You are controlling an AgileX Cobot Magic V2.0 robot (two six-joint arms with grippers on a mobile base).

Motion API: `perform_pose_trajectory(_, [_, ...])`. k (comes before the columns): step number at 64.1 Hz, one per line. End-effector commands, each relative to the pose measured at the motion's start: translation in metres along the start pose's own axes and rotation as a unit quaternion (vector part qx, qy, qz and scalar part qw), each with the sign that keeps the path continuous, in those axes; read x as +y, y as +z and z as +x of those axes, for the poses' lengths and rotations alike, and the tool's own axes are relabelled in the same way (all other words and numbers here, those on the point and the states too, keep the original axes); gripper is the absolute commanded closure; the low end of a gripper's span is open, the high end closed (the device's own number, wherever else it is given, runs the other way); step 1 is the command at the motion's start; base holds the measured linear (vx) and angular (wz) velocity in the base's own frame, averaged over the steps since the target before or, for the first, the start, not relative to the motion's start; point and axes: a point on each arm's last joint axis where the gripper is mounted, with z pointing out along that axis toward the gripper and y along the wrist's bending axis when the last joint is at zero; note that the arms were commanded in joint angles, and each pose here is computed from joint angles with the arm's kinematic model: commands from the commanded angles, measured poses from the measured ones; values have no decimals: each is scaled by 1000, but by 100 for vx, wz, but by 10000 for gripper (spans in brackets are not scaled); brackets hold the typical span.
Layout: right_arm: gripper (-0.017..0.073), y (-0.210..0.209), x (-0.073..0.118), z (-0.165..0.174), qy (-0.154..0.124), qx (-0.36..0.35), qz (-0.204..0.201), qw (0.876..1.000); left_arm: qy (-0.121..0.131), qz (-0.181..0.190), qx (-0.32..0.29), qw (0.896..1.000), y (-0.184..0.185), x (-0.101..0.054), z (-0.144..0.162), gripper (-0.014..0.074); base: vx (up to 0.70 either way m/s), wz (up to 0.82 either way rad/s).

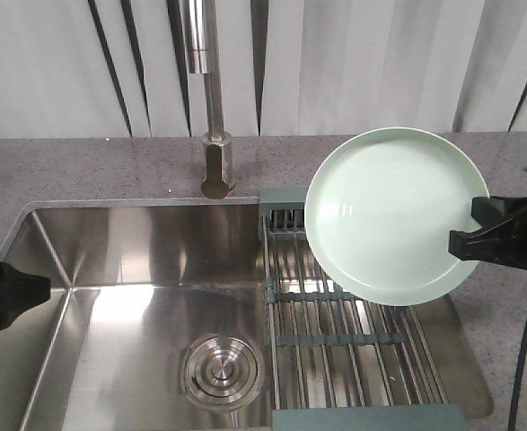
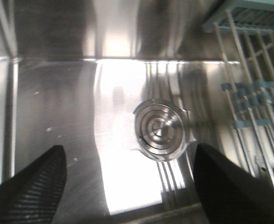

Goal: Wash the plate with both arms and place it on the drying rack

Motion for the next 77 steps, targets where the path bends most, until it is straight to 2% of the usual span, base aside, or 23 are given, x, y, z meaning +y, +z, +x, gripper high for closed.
perform_pose_trajectory(1, [568,-8,-3,-18,1,-55,17,998,53,68,-40,995,-7,-19,-26,60,0,0])
perform_pose_trajectory(8, [568,-8,-3,-18,1,-55,17,998,65,126,-40,989,-7,-31,-43,60,0,0])
perform_pose_trajectory(15, [568,-8,-3,-18,1,-55,17,998,90,166,-50,981,-6,-39,-62,60,0,0])
perform_pose_trajectory(22, [568,-8,-3,-18,1,-55,17,998,128,202,-58,969,-3,-47,-83,60,0,0])
perform_pose_trajectory(26, [568,-8,-3,-18,1,-55,17,998,138,229,-55,962,0,-51,-93,60,0,0])
perform_pose_trajectory(31, [568,-8,-3,-18,1,-55,17,998,156,273,-49,948,7,-56,-108,60,0,0])
perform_pose_trajectory(39, [568,-8,-3,-18,1,-55,17,998,184,350,-38,918,20,-62,-129,60,0,0])
perform_pose_trajectory(43, [568,-8,-3,-18,1,-55,17,998,187,381,-38,905,25,-64,-138,60,0,0])
perform_pose_trajectory(47, [568,-8,-3,-18,1,-55,17,998,184,391,-54,900,31,-65,-151,60,0,0])
perform_pose_trajectory(58, [568,-8,-3,-18,1,-55,17,998,172,407,-75,894,49,-62,-177,60,0,0])
perform_pose_trajectory(70, [568,-8,-3,-18,1,-55,17,998,163,414,-77,892,75,-56,-193,60,0,0])
perform_pose_trajectory(77, [568,-8,-3,-18,1,-55,17,998,157,425,-80,888,89,-57,-200,60,0,0])
